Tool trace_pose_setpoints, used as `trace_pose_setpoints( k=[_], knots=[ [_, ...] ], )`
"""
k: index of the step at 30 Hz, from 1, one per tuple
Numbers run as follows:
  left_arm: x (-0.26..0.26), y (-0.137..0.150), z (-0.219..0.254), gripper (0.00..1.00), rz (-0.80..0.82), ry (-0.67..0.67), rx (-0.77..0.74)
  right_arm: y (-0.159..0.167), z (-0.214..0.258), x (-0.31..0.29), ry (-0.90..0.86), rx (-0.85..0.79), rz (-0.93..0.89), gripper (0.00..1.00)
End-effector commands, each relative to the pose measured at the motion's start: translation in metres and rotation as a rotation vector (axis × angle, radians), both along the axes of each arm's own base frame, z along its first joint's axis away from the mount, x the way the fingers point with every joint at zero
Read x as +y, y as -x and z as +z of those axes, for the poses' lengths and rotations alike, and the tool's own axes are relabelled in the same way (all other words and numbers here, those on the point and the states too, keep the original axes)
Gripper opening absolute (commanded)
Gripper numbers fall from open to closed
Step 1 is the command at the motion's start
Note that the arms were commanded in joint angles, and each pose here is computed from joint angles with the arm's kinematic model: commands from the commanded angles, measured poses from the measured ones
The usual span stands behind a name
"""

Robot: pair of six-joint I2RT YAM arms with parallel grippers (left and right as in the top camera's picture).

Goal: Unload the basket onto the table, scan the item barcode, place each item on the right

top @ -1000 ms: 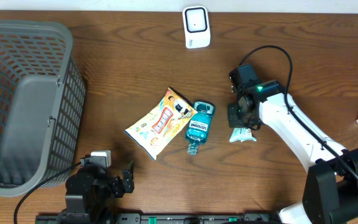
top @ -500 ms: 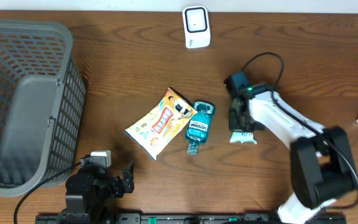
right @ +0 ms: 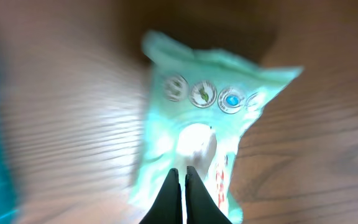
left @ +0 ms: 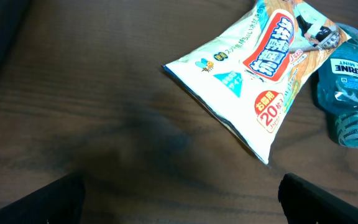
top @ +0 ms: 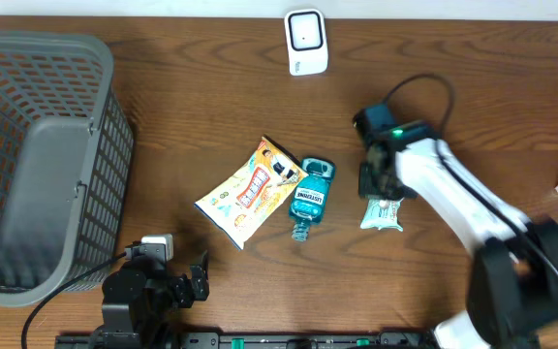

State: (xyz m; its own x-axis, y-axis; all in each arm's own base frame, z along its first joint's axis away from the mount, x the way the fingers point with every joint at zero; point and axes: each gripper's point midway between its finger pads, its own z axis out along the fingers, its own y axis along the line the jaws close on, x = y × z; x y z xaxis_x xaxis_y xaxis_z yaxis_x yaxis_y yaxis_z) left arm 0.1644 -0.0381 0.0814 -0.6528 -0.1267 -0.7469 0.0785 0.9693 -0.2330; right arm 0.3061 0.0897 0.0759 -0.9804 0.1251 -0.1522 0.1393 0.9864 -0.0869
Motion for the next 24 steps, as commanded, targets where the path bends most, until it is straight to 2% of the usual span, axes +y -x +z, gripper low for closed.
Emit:
trace_pose_setpoints(
  k=[1, 6, 13, 24],
  knots=[
    [0.002, 0.005, -0.007, 1.00, 0.009, -0.007, 0.033, -0.010, 0.073, 0.007, -0.090, -0.214, 0.030, 0.01],
    [0.002, 0.005, -0.007, 0.99, 0.008, -0.007, 0.033, 0.005, 0.069, -0.001, -0.078, -0.202, 0.004, 0.01],
    [0.002, 0.005, -0.007, 0.99, 0.009, -0.007, 0.034, 0.026, -0.005, -0.011, -0.034, -0.073, -0.104, 0.01],
    [0.002, 0.005, -0.007, 0.99, 0.009, -0.007, 0.033, 0.040, -0.072, -0.023, 0.066, 0.106, -0.187, 0.01]
  ],
)
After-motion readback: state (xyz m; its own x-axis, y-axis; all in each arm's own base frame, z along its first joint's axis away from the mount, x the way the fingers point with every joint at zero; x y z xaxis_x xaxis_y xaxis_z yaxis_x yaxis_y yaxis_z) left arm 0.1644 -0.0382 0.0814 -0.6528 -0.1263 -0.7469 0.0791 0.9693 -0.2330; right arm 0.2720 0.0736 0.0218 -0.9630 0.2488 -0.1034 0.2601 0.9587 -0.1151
